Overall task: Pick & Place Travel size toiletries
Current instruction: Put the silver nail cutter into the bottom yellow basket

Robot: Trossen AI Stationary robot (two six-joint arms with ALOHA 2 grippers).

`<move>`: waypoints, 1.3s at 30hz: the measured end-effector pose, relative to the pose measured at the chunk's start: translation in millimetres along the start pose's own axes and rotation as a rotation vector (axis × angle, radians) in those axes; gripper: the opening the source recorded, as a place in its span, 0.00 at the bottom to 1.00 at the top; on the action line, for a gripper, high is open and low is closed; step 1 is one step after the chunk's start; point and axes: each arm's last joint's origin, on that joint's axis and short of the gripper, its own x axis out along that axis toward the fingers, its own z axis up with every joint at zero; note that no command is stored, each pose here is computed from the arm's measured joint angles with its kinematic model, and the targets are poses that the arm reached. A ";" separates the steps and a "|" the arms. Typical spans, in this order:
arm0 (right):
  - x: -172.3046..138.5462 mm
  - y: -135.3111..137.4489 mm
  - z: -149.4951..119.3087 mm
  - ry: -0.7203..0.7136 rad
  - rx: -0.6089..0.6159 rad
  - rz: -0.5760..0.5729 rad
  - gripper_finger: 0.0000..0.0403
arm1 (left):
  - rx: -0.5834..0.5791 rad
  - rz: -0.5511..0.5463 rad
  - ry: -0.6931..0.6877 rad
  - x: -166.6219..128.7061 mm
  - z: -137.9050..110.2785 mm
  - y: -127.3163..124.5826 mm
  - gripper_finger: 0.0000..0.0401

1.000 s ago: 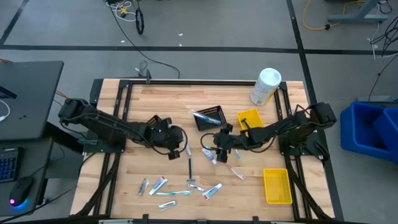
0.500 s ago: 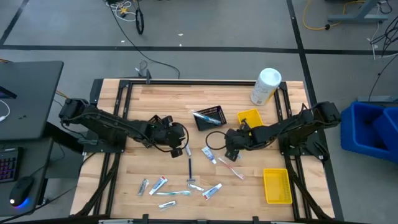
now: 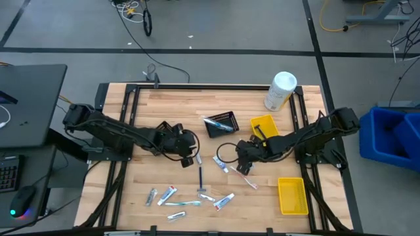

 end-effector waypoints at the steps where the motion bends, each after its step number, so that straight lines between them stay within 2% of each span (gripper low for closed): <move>1: -0.4 2.2 0.1 -0.010 -0.013 0.011 0.57 | 0.008 -0.027 0.001 1.0 0.3 -1.5 0.33; 4: -2.3 10.2 0.4 -0.051 -0.086 0.050 0.60 | 0.015 -0.111 -0.016 5.1 3.2 -8.5 0.33; 8: -5.4 20.7 1.1 -0.111 -0.185 0.101 0.64 | 0.030 -0.165 -0.002 11.7 -1.0 -18.8 0.33; 14: -8.8 30.2 0.0 -0.157 -0.214 0.144 0.67 | 0.037 -0.242 0.040 20.4 -13.2 -39.0 0.33; 20: -11.6 37.2 -3.7 -0.170 -0.240 0.169 0.65 | 0.009 -0.319 0.007 18.9 -15.9 -60.0 0.33; 30: -17.7 50.5 -12.4 -0.186 -0.278 0.222 0.61 | 0.005 -0.339 0.020 9.4 -25.0 -74.0 0.33; 39: -21.7 58.9 -16.4 -0.203 -0.321 0.272 0.69 | 0.008 -0.352 0.005 4.1 -27.8 -81.5 0.33</move>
